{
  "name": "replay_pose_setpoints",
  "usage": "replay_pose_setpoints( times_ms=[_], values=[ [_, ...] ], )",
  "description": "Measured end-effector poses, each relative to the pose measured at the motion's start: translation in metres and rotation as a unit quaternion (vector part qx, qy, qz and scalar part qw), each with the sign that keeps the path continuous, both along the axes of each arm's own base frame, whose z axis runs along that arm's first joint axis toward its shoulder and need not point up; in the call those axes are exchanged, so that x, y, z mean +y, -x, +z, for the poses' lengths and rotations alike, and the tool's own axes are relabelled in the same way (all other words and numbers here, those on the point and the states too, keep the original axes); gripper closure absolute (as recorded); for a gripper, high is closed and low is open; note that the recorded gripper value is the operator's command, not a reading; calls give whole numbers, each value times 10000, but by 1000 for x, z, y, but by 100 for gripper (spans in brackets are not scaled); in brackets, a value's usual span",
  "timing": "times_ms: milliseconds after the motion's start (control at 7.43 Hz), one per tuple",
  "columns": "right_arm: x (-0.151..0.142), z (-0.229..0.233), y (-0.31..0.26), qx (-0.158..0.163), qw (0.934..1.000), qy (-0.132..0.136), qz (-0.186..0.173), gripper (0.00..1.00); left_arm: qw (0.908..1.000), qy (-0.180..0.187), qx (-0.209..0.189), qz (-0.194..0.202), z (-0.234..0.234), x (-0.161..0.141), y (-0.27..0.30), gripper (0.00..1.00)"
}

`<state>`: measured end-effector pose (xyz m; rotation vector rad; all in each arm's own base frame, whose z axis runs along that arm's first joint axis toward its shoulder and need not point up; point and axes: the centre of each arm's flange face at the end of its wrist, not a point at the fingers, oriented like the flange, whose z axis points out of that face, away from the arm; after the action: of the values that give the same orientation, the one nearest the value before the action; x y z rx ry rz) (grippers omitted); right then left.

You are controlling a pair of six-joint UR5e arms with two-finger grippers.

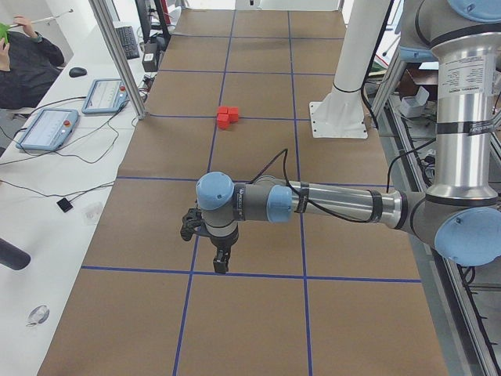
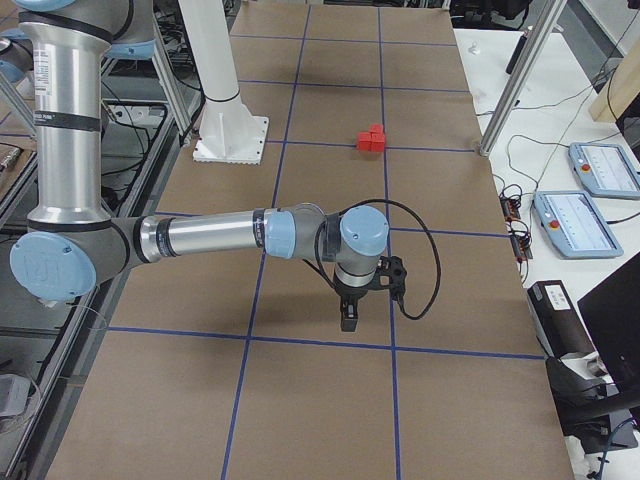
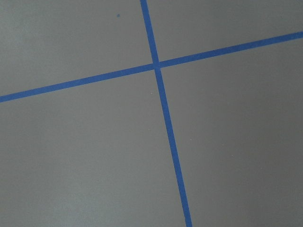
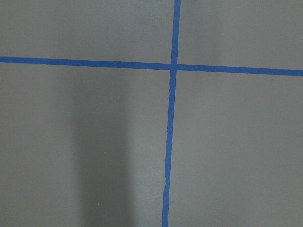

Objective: Form red blocks into L shape at center

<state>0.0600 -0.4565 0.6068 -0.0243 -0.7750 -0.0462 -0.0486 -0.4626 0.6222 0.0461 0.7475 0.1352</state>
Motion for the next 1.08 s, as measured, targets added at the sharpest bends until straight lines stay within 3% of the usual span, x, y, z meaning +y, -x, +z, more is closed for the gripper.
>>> replay_pose_setpoints(
  times_ms=[404,1076],
  values=[
    [-2,-4,1,-25,9999,65,108,1,9999,-156,9,-34,28,-4,-1,0],
    [-6,-10,5,-210,9995,132,197,1,9998,-183,11,-32,34,-4,-1,0]
  ],
)
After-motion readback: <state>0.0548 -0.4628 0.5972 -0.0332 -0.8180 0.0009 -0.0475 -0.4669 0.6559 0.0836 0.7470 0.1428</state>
